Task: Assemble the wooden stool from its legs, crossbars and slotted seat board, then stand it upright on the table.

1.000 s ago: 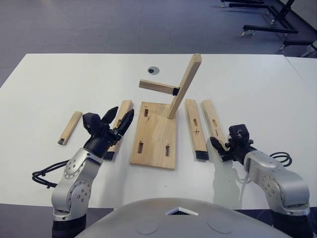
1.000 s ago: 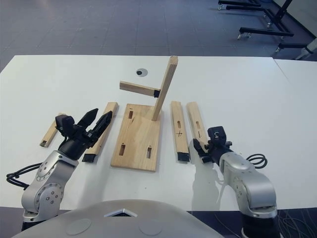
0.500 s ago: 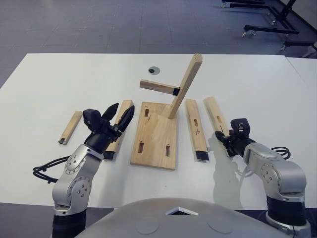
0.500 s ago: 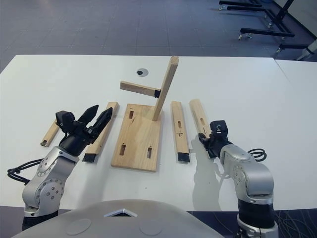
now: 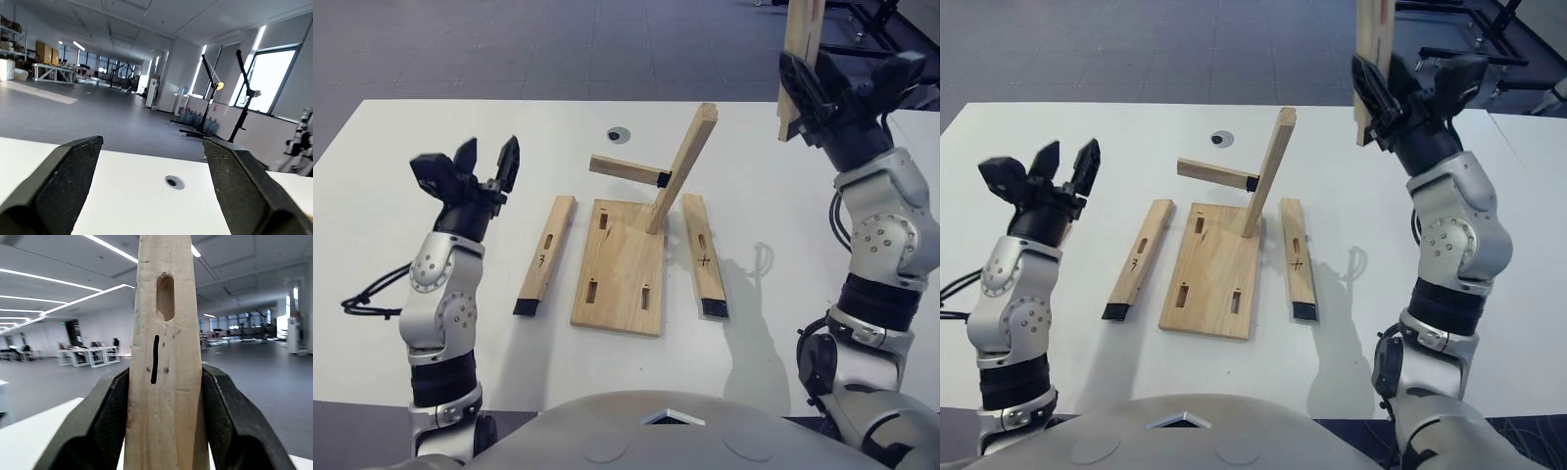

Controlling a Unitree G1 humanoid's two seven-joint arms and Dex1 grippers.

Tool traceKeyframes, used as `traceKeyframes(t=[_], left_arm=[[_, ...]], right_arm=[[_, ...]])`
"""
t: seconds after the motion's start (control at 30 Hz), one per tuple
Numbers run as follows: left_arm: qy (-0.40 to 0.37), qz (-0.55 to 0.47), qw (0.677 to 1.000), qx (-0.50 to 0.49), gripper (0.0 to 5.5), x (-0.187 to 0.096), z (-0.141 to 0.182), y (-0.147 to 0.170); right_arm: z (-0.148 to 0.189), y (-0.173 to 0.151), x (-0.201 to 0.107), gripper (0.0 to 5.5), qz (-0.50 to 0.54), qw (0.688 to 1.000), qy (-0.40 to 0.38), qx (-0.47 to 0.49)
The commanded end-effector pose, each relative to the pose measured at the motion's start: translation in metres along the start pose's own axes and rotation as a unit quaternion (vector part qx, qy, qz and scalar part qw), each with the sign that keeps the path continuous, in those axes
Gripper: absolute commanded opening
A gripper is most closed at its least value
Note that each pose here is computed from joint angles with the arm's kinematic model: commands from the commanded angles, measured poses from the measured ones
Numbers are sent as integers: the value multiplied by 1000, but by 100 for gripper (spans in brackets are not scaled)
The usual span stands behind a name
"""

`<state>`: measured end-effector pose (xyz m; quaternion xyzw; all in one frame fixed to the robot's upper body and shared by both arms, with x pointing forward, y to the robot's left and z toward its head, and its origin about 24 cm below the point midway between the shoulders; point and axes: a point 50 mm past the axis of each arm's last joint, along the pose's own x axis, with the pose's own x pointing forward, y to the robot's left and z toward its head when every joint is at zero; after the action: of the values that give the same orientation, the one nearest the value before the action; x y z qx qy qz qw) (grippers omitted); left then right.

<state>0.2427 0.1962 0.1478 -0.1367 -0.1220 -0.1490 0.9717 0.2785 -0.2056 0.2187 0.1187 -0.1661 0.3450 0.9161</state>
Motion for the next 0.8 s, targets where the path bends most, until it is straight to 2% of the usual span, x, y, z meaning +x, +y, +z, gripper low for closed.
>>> traceKeyframes(t=[0.03, 0.13, 0.27, 0.4, 0.8], left_arm=[[-19, -189, 980, -55, 375, -1, 24, -41], [-11, -293, 952, -91, 375, -8, 32, -65], [34, -380, 917, -113, 375, -20, 26, -82], [36, -392, 909, -138, 375, -14, 24, -79], [49, -397, 895, -198, 375, -9, 23, -72]], right_arm=[[11, 40, 5, 201, 150, 987, 1, 48], [4, 57, 4, 201, 203, 976, 22, 70], [-15, 69, 5, 201, 236, 967, 55, 80], [-40, 86, 5, 201, 294, 947, 96, 83], [-51, 106, 8, 201, 357, 923, 104, 103]])
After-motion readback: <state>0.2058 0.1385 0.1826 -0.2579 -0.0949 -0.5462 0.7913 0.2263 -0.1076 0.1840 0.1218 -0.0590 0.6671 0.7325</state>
